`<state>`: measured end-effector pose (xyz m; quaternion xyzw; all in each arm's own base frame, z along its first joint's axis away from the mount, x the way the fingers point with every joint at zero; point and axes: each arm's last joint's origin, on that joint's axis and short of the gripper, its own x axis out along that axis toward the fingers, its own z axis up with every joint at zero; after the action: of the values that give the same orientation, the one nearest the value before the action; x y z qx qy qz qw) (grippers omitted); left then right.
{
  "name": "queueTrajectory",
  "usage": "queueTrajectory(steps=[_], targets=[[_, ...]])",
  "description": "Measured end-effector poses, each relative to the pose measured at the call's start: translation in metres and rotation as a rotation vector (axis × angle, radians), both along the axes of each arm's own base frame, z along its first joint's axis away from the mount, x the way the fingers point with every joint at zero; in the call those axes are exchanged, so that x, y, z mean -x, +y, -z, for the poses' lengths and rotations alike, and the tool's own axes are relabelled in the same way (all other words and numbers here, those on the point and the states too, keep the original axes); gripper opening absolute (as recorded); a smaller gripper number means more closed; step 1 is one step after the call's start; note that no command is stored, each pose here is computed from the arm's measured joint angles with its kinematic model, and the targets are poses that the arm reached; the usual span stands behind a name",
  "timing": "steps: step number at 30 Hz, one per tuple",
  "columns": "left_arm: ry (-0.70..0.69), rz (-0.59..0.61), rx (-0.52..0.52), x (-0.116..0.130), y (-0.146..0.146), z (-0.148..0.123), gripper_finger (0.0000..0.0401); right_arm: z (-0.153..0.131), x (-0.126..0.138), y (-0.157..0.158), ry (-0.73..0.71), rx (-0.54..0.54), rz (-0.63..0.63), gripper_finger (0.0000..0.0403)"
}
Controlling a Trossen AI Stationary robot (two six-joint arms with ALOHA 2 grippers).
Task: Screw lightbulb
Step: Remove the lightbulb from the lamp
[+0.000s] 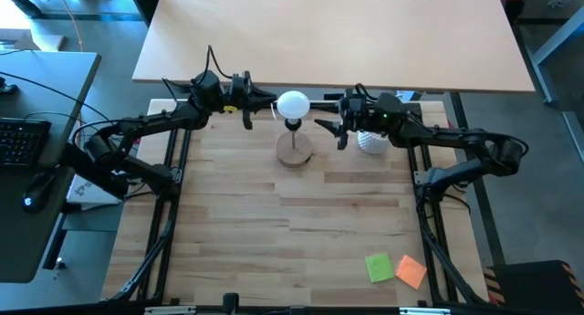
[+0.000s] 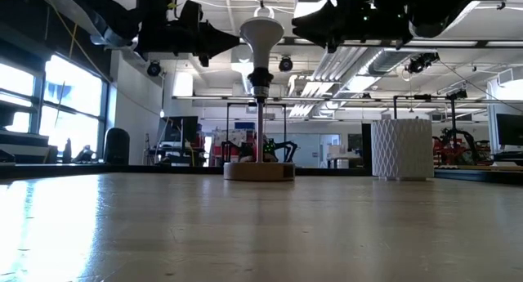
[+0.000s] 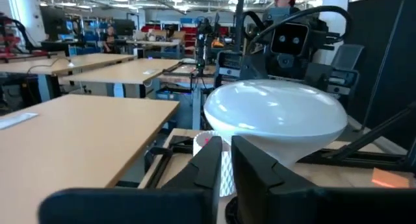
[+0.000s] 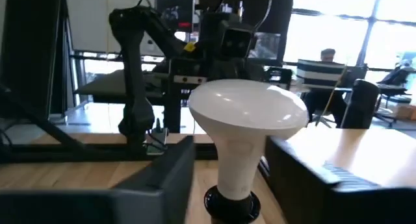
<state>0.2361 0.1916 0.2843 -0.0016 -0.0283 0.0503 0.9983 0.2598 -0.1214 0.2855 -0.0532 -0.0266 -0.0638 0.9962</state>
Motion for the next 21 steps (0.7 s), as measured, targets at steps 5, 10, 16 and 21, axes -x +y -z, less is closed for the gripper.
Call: queueTrajectory(steps=[5, 10, 16, 21], targets=[[-0.005, 0.021, -0.015, 0.000, 0.000, -0.001, 0.0068, -0.003, -0.012, -0.006, 0.002, -0.004, -0.002, 0.0266], [-0.010, 0.117, -0.030, 0.000, -0.003, -0.002, 0.0103, -0.008, -0.015, -0.008, -0.008, 0.007, -0.001, 0.0278], [-0.009, 0.153, -0.032, -0.001, -0.006, -0.002, 0.0154, -0.007, -0.019, -0.013, -0.005, -0.012, 0.007, 0.0279], [-0.009, 0.173, -0.034, -0.007, -0.014, -0.002, 0.0188, -0.007, -0.025, -0.025, -0.002, -0.041, 0.021, 0.0279]])
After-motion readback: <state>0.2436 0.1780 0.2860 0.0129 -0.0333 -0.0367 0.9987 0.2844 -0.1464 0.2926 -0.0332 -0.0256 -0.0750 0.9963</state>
